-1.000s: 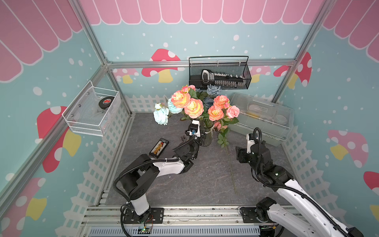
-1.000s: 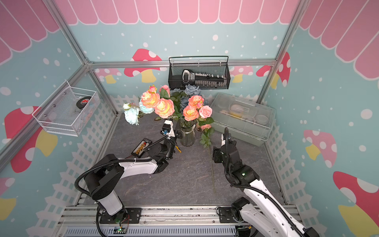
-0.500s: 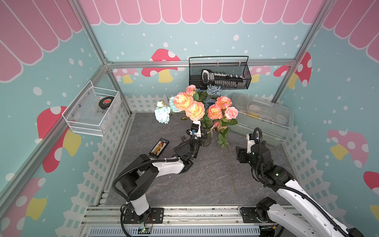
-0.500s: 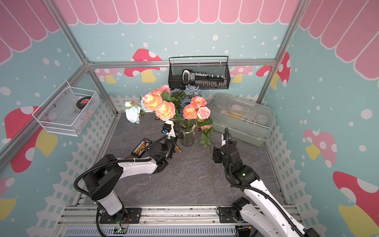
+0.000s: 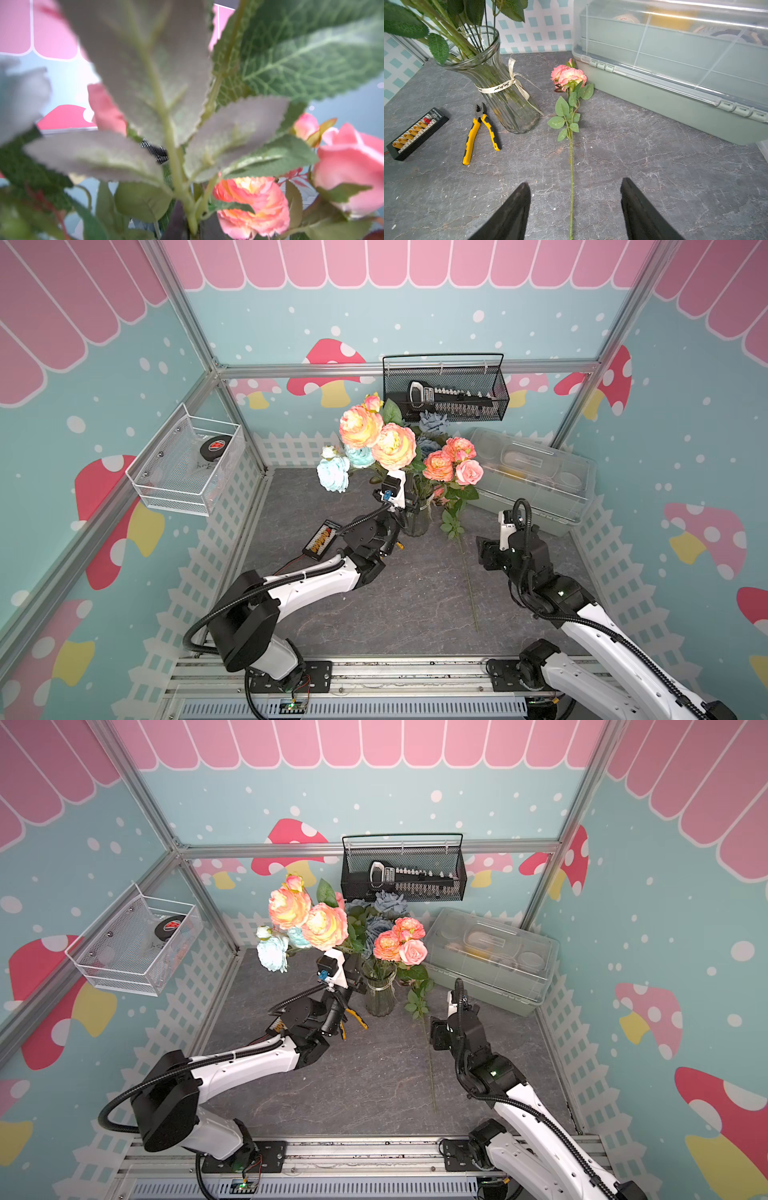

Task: Pick out pink flowers from the vase
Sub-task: Pick up the flower from the vase, then place the flower at the center of the board.

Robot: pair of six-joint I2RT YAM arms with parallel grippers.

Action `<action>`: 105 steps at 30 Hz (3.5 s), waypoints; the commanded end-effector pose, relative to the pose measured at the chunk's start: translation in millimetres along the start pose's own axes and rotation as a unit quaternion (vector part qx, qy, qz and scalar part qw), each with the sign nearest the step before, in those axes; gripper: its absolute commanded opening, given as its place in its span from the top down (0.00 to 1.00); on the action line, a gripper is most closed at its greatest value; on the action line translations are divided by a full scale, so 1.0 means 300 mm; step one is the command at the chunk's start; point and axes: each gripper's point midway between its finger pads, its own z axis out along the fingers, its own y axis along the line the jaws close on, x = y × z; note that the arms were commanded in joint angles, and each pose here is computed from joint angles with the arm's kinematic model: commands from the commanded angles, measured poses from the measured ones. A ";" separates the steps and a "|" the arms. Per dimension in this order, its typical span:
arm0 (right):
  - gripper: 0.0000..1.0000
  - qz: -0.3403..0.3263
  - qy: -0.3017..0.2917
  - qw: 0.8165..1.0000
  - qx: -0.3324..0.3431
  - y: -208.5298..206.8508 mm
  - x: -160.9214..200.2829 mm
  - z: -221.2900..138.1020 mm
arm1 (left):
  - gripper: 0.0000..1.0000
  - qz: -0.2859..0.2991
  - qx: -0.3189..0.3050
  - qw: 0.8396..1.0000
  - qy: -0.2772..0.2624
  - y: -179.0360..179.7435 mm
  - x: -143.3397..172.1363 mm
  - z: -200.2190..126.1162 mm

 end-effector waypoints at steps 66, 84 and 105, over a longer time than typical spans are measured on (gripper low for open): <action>0.76 -0.052 -0.056 0.804 -0.589 0.701 -0.269 -0.389 | 1.00 -0.313 0.298 0.858 0.278 -0.197 -0.213 -0.182; 1.00 -0.067 -0.088 0.825 -0.554 0.676 -0.299 -0.391 | 0.01 -0.294 0.260 0.880 0.268 -0.139 -0.218 -0.180; 1.00 -0.055 -0.092 0.994 -0.018 0.110 -0.422 -0.218 | 0.01 -0.260 0.176 0.914 0.257 0.001 -0.176 -0.244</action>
